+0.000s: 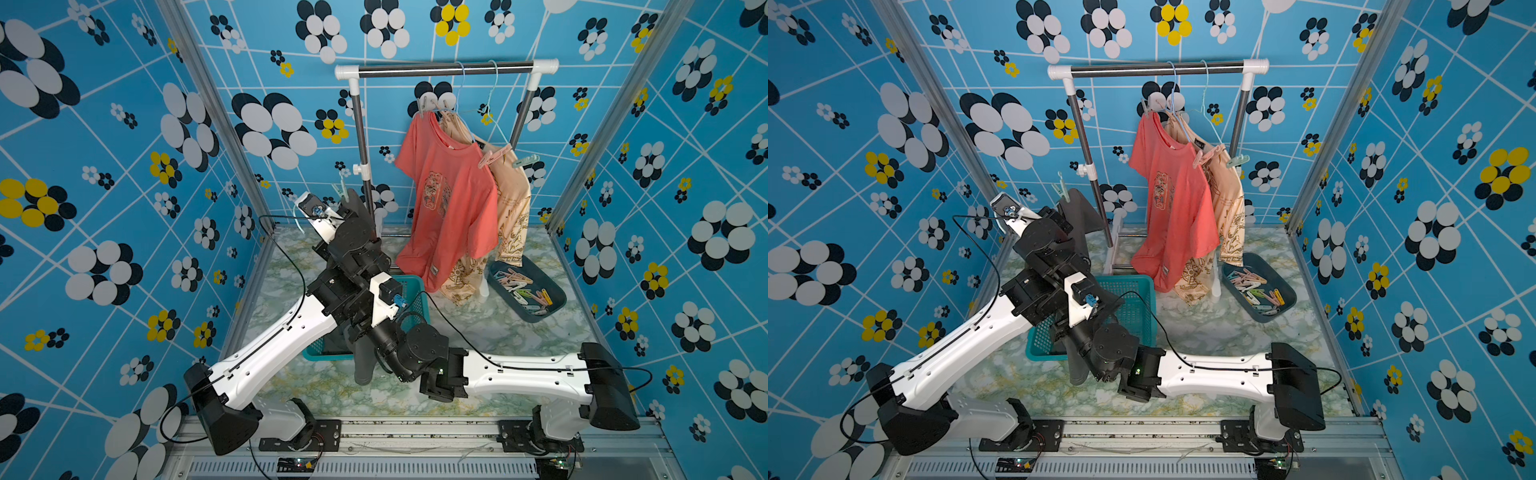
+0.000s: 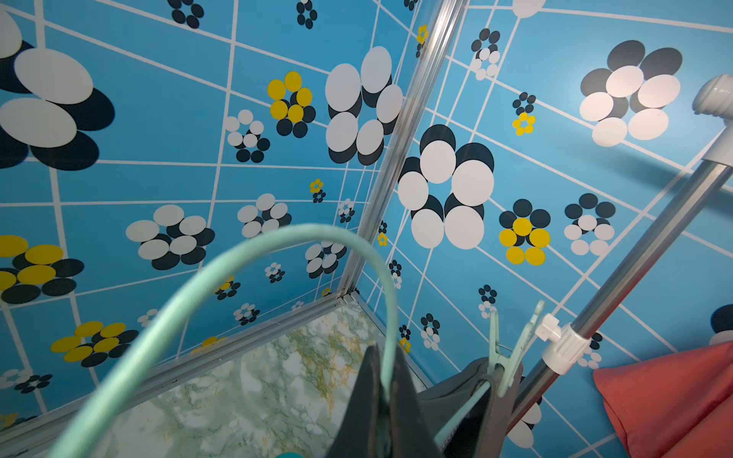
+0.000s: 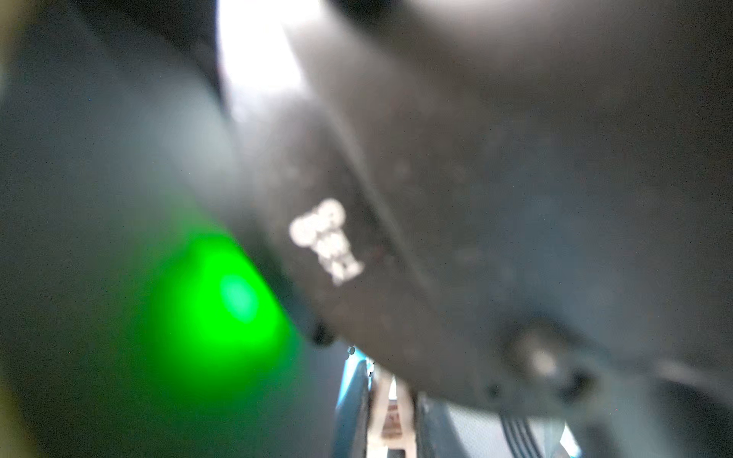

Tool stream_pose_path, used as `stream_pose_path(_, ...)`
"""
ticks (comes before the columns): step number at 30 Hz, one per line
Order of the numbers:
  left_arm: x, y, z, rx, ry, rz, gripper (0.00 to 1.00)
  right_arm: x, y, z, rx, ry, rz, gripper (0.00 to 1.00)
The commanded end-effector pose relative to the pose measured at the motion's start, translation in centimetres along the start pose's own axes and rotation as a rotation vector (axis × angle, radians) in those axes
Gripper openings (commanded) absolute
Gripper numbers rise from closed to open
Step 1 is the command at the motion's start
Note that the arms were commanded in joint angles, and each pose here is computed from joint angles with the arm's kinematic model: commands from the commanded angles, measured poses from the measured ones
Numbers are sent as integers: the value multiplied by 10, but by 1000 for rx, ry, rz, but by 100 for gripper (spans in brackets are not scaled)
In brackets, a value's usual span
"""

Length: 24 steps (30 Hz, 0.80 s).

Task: Use clothespins to secure the t-shirt on both sides of the hanger
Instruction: Clamp the T-shirt on the hanger.

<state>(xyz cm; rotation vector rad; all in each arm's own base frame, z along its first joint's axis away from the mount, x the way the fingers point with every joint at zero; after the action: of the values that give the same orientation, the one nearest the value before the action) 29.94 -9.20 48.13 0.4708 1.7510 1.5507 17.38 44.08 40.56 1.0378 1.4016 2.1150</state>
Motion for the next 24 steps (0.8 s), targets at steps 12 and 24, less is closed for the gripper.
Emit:
stream_pose_path(12, 8, 19, -6, 12, 56, -62, 0, -30, -103, -14, 286, -45, -253, 0)
stream_pose_path(24, 7, 18, -6, 13, 65, -55, 0, -7, -114, -9, 304, -32, -313, 0)
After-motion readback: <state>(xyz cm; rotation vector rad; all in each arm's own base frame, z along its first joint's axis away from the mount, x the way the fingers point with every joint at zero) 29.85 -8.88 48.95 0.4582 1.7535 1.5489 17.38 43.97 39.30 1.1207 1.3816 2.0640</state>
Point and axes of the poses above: each gripper's point midway between its finger pads, its own z axis out along the fingers, its own x axis along the line the jaws close on, y = z × x, the point moved 2 cm from there along -z, back along the fingers, and after that the axes turned 6 degrees about z, right-handed, at the moved point
